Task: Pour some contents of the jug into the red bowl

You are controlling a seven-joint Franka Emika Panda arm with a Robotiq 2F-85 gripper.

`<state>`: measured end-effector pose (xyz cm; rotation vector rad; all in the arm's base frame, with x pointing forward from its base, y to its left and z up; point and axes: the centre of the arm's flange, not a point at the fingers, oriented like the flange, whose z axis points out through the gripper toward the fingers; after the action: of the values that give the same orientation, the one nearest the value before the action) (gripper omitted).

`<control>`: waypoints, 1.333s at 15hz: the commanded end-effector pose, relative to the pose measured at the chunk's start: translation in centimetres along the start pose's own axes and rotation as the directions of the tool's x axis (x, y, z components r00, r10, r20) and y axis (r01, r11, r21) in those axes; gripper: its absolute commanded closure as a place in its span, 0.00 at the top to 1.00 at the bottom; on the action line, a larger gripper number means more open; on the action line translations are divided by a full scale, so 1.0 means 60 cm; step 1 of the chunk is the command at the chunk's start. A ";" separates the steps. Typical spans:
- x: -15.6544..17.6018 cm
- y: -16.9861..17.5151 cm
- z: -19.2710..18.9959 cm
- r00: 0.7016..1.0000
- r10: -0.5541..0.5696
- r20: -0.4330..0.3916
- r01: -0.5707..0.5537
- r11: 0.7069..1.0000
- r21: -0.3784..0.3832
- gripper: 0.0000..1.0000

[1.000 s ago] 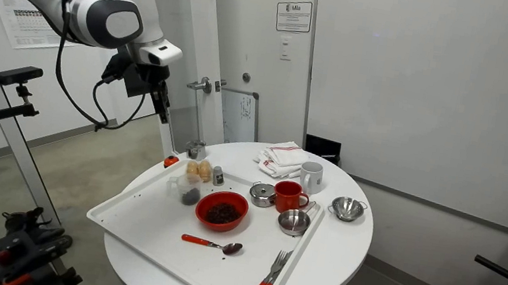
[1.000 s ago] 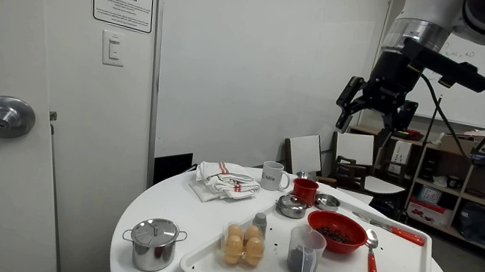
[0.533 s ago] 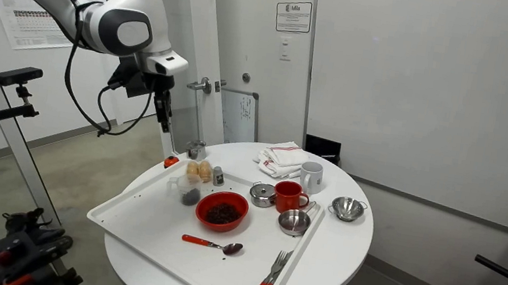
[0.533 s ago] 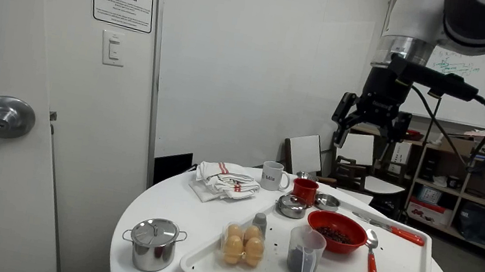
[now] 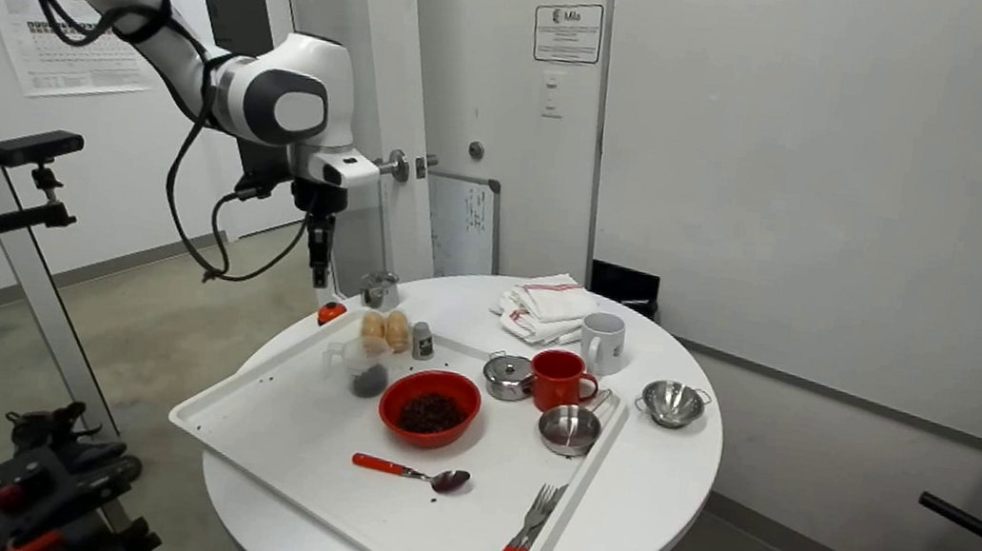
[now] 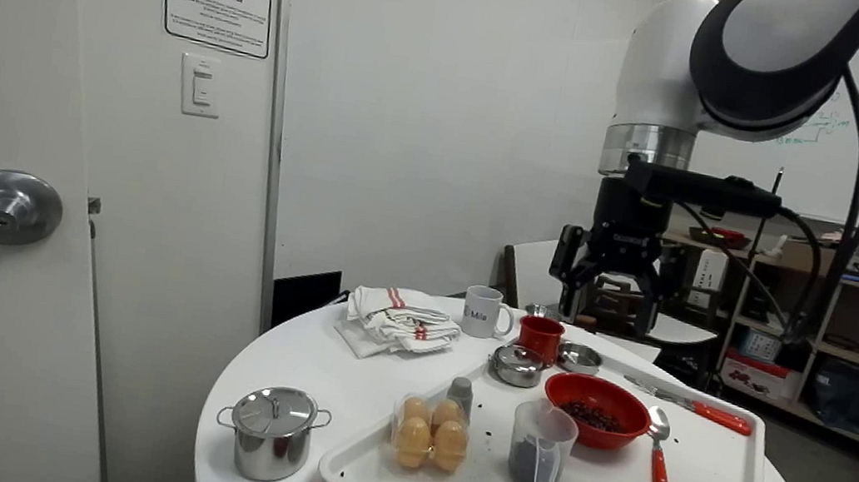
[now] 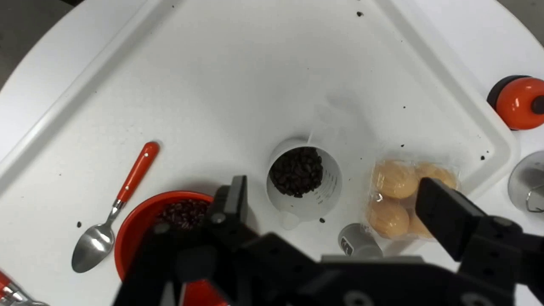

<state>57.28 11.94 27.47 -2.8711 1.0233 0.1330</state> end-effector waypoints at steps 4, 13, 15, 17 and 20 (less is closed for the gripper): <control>0.006 -0.076 0.071 0.998 0.000 0.055 0.001 1.000 -0.030 1.00; 0.041 -0.107 0.143 0.985 0.171 -0.017 -0.172 0.981 -0.091 1.00; 0.031 -0.115 0.161 0.985 0.171 -0.005 -0.171 0.977 -0.129 1.00; 0.007 -0.114 0.156 0.992 0.093 0.086 -0.075 0.978 -0.193 1.00; -0.011 -0.102 0.162 0.994 0.065 0.085 -0.050 0.984 -0.172 1.00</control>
<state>60.12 18.20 18.26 -2.9541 1.1281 0.3681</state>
